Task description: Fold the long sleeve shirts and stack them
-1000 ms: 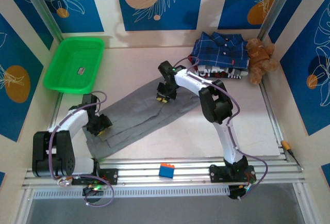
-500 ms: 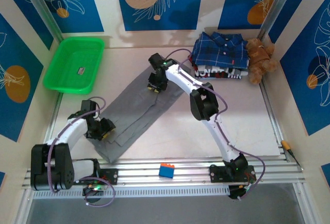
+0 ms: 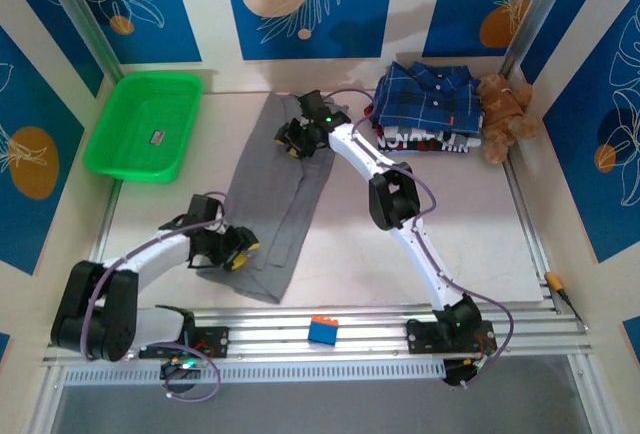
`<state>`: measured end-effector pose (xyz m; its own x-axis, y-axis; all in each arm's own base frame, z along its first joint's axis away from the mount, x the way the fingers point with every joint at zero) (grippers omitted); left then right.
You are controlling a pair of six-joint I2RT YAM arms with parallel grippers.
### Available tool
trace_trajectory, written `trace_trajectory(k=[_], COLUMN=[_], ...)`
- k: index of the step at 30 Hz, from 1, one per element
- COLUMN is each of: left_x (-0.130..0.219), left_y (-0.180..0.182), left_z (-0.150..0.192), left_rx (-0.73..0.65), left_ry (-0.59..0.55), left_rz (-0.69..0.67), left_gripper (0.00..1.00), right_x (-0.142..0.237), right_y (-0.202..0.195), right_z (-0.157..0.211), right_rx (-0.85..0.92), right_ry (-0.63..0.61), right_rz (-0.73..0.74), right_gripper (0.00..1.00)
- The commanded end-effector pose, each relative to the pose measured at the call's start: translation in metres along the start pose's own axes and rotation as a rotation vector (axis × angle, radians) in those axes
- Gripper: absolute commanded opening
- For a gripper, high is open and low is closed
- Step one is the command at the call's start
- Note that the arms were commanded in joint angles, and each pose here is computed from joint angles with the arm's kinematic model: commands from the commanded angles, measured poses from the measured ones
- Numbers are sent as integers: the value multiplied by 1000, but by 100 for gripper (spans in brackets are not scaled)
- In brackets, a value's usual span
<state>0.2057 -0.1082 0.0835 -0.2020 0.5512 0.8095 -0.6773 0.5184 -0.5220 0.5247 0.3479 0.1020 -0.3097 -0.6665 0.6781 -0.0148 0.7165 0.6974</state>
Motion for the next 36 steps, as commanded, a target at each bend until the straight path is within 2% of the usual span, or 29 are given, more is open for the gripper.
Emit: trace_trajectory(k=[1, 4, 8, 12, 15, 21, 24, 27, 32, 36], left_x=[-21, -30, -26, 25, 60, 103, 104, 96, 67, 53], left_y=[-3, -23, -48, -55, -46, -26, -15, -8, 1, 15], left_z=[10, 18, 34, 46, 47, 32, 18, 5, -8, -12], left_rx=[30, -9, -47, -186, -198, -197, -208, -200, -187, -170], left_ry=[45, 82, 170, 105, 66, -67, -95, -99, -57, -22], left_rz=[-36, -10, 53, 6, -45, -124, -173, -190, -141, -178], left_gripper=[55, 56, 62, 72, 75, 80, 80, 80, 76, 73], right_x=[1, 0, 11, 37, 63, 125, 157, 181, 183, 172], right_y=[9, 7, 17, 35, 57, 77, 77, 60, 15, -11], right_z=[-17, -26, -25, -7, 15, 71, 108, 154, 241, 285], right_rx=[5, 6, 49, 101, 163, 225, 236, 205, 129, 94], right_ry=[-10, -3, 34, 118, 172, 248, 282, 338, 496, 571], right_rz=[-155, -220, -258, -240, -219, -66, 26, 127, 194, 207], right_gripper=[49, 52, 64, 71, 73, 75, 75, 75, 73, 70])
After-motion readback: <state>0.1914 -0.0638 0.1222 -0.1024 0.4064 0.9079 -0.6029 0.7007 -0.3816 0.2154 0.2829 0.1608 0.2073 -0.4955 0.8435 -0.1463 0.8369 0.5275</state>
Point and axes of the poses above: each hand's point on the last joint's axis, 136 mm out from that joint toward the fingers, its own x axis back along the fingers, its own y axis along the line the jaws close on, z = x × y, the point moved 7 cm from there along x, back along the fingers, and after that the axes turned 14 degrees about x, right-handed, at the moved point
